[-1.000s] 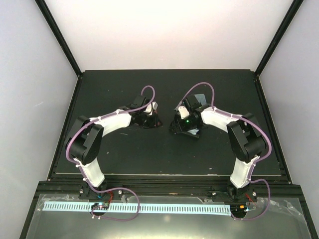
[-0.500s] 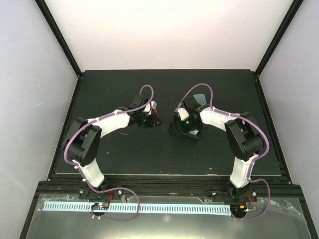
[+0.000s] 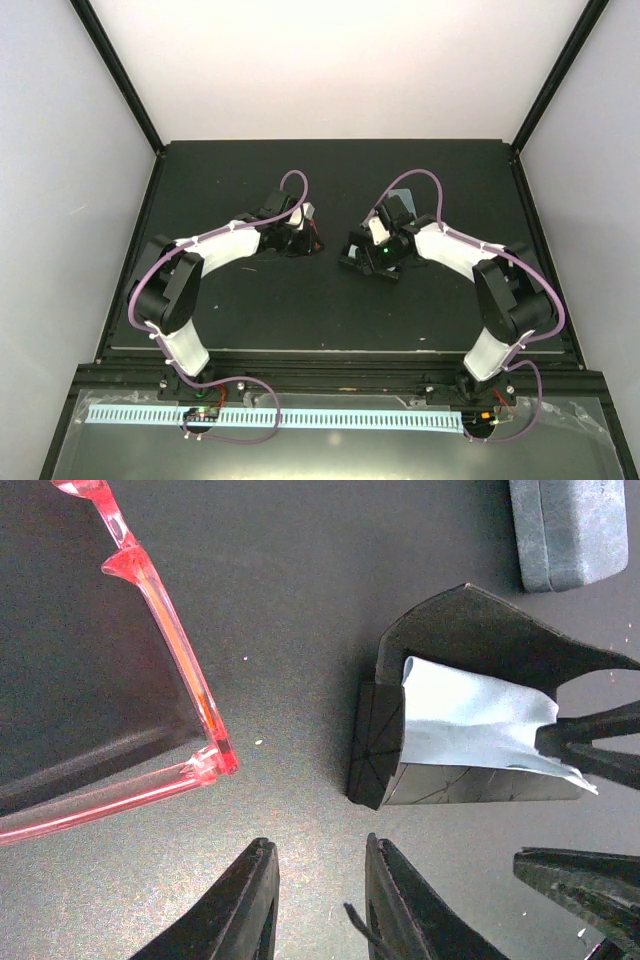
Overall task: Organize the sunglasses
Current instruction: Place the glasses cleaning cloth in the sunglasses case, then pick up the sunglasses from the center of the board.
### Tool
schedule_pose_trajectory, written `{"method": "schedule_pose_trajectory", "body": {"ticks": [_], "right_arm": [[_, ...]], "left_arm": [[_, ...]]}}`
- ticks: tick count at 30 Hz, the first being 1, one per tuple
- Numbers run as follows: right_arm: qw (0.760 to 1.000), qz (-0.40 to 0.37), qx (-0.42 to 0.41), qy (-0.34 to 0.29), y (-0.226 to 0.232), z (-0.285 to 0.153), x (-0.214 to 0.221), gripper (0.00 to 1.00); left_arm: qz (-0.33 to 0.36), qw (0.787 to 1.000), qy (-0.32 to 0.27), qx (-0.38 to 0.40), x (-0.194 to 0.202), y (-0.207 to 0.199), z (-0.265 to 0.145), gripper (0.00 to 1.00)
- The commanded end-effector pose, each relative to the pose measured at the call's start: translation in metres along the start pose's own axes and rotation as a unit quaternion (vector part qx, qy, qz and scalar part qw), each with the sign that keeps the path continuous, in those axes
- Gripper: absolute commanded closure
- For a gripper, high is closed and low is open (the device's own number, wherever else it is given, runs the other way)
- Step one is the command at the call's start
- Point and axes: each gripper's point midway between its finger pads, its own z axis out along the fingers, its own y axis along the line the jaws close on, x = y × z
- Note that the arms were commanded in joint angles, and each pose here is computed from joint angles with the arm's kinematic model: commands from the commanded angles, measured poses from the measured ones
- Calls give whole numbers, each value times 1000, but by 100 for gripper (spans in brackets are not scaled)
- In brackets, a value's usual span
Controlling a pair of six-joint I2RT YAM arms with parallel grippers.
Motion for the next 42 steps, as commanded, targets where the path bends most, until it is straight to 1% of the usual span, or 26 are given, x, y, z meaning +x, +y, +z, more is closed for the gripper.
{"method": "schedule_pose_trajectory", "body": {"ticks": [1,5,10,15,21,23,26,31,34,38,42], "right_arm": [[1000,15,9,23,-7,3,18,23],[999,17,4,46,-8,10,28,23],[998,16,-22,64,-1,16,36,23],[996,24,-5,81,-9,25,41,22],[997,24,22,67,-16,18,33,21],[998,20,24,52,-14,10,27,21],[999,15,30,10,-10,-9,12,21],[994,33,63,-83,-9,-52,-18,20],[988,40,87,-121,-3,-63,-32,21],[983,33,112,-140,20,-59,-51,27],[982,27,134,-132,46,-35,-73,34]], "left_arm": [[9,1000,-14,8,-7,-5,-8,77],[9,1000,-12,9,-6,-4,-8,77],[9,1000,-12,8,-6,-3,-7,77],[8,1000,-12,7,-7,-2,-7,77],[7,1000,-12,6,-7,0,-7,77],[5,1000,-13,5,-7,2,-7,77],[0,1000,-19,1,-9,4,-10,77],[-25,998,-53,-16,-16,17,-22,75],[-52,995,-83,-35,-19,33,-33,72],[-86,986,-134,-50,-26,52,-55,68],[-115,976,-175,-64,-26,69,-78,64]]}}
